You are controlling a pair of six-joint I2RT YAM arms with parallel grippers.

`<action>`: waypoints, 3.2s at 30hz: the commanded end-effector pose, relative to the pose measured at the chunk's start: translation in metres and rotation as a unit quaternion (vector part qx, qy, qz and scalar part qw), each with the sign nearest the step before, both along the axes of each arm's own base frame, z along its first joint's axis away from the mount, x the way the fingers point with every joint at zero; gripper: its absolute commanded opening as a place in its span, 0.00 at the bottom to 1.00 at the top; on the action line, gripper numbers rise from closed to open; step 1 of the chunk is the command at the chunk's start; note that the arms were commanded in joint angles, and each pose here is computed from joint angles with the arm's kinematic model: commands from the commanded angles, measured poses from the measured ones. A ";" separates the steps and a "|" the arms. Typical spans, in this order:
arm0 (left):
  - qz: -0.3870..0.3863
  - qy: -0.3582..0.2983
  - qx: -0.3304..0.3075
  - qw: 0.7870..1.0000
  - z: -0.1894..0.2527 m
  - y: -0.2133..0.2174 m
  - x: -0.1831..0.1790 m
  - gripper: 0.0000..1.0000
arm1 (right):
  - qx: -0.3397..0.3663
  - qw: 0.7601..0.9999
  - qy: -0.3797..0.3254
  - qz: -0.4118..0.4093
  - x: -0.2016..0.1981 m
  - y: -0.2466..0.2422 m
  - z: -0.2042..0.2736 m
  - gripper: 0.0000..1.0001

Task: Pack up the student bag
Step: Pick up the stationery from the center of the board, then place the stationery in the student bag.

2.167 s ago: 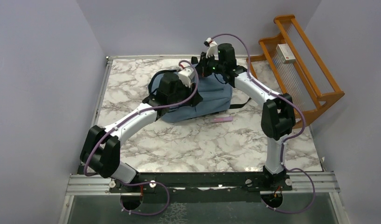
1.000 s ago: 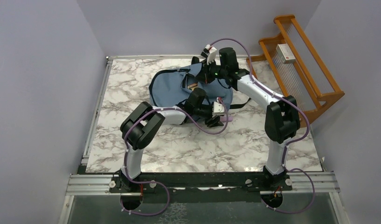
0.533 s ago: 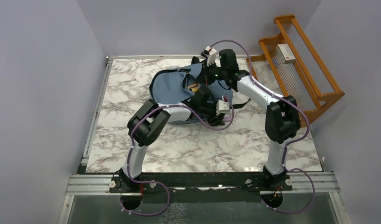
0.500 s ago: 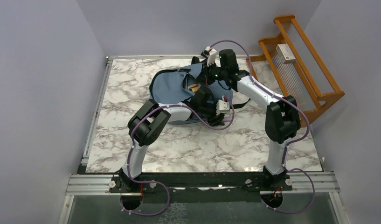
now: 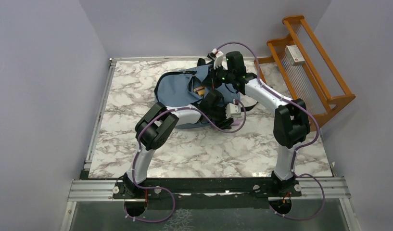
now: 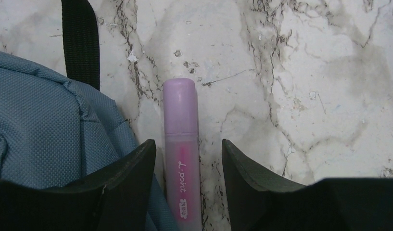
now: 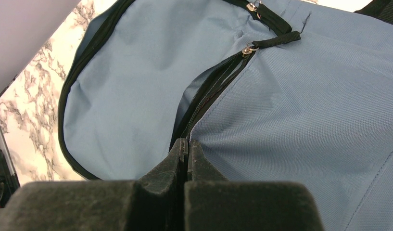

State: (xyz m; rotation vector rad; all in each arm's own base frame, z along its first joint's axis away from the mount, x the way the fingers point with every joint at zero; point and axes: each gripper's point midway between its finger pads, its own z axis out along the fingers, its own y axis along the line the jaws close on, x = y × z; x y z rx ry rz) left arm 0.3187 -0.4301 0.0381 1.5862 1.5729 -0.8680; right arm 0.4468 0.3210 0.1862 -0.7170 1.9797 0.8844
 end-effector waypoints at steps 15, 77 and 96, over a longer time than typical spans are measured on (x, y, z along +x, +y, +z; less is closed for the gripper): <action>-0.041 -0.010 0.100 0.994 -0.033 0.013 -0.061 0.45 | 0.018 1.000 -0.021 0.009 -0.009 0.003 0.022 0.01; 0.502 0.205 -0.214 0.812 0.193 0.189 0.022 0.00 | 0.062 0.989 -0.124 -0.059 -0.009 -0.019 0.081 0.01; 0.504 0.402 -0.124 0.754 0.159 0.168 0.059 0.00 | 0.056 0.988 -0.131 -0.059 -0.015 -0.023 0.080 0.01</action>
